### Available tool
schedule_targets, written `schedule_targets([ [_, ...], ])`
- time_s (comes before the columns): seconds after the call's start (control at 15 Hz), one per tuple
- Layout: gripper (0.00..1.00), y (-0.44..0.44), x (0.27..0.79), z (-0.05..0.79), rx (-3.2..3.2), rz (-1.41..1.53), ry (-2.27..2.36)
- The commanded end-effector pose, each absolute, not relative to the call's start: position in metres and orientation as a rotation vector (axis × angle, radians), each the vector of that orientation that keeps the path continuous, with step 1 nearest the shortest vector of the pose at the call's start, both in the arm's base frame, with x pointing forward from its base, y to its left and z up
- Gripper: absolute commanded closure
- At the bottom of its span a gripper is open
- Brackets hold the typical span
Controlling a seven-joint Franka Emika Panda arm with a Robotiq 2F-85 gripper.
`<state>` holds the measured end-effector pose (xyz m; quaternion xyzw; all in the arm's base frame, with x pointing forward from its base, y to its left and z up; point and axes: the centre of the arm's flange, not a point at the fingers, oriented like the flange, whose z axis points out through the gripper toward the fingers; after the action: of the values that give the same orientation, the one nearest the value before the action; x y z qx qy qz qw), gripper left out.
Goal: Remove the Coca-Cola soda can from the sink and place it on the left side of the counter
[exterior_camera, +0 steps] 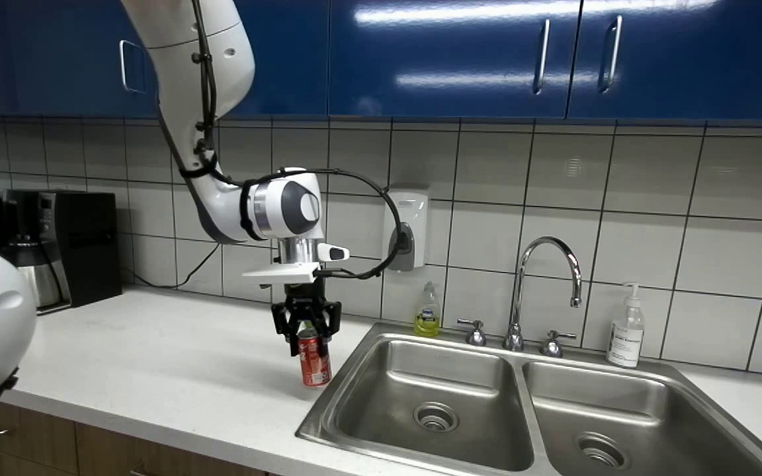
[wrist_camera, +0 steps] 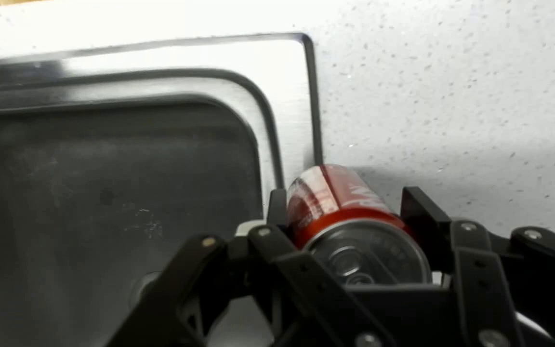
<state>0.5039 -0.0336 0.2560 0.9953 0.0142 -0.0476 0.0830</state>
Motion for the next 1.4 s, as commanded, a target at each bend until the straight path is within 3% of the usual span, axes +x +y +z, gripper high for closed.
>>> schedule_targets([
  [0.0,0.63,0.005,0.500,0.259,2.957,-0.184,0.276],
  [0.8,0.63,0.058,0.512,0.213,2.934,-0.216,0.735],
  [0.87,0.13,0.057,0.511,0.214,2.930,-0.215,0.742],
  [0.93,0.12,0.056,0.511,0.214,2.930,-0.223,0.745],
  [1.07,0.01,0.055,0.507,0.215,2.932,-0.226,0.734],
  [1.33,0.00,0.053,0.499,0.235,2.949,-0.181,0.687],
])
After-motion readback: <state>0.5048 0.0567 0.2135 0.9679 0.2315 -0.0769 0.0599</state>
